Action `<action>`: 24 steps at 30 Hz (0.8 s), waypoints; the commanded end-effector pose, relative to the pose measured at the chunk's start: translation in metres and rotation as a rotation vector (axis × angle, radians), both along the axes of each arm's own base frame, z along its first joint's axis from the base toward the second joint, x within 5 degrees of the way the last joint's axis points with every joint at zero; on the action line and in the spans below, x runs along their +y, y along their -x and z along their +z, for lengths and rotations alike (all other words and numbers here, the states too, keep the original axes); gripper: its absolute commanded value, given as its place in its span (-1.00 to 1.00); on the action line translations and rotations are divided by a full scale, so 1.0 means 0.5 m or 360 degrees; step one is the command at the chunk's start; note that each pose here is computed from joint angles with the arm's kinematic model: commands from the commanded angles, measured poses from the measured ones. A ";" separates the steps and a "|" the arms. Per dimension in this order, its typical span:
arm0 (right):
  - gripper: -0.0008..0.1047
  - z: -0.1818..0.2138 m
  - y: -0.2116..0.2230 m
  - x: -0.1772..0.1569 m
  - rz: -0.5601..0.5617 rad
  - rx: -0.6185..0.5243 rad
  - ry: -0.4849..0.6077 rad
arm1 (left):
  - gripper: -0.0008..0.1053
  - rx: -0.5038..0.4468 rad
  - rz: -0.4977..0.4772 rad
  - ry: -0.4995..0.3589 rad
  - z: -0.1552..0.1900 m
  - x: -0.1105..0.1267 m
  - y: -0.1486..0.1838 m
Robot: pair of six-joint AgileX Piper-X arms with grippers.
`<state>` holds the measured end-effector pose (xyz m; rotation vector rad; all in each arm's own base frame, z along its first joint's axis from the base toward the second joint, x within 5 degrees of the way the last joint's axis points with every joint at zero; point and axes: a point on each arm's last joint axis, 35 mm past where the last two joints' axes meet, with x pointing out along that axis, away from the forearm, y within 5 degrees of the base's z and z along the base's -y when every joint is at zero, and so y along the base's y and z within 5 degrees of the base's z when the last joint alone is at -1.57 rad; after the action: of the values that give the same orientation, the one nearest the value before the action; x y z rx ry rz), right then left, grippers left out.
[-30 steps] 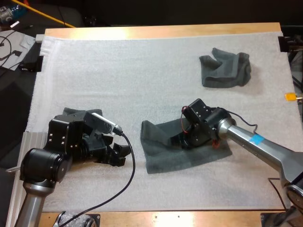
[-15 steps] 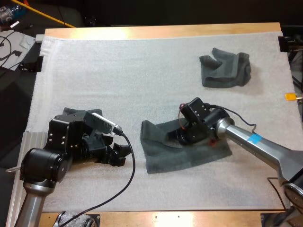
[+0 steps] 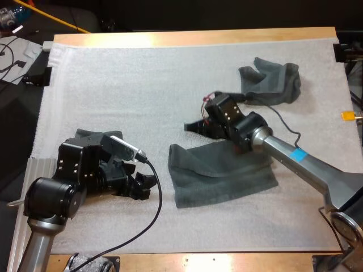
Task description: Pick towel from pile, fold and stack
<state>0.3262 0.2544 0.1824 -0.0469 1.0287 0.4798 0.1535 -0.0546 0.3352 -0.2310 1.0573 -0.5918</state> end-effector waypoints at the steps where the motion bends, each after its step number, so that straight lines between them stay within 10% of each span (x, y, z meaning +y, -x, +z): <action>1: -0.98 0.040 -0.031 0.006 -0.0048 -0.0148 -0.0025 | 0.21 0.0005 -0.0012 0.0008 0.003 -0.001 0.001; 17: -0.98 0.096 0.025 -0.020 0.0230 0.0013 0.0227 | 0.21 0.0002 -0.0013 0.0018 0.003 -0.001 0.003; 24: -0.98 0.100 0.094 0.006 0.0655 0.0195 0.0259 | 0.21 0.0006 -0.0017 0.0021 0.003 -0.001 0.003</action>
<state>0.2962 0.2481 0.2263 -0.3290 1.1558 0.6593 0.1534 -0.0548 0.3353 -0.2298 1.0560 -0.6005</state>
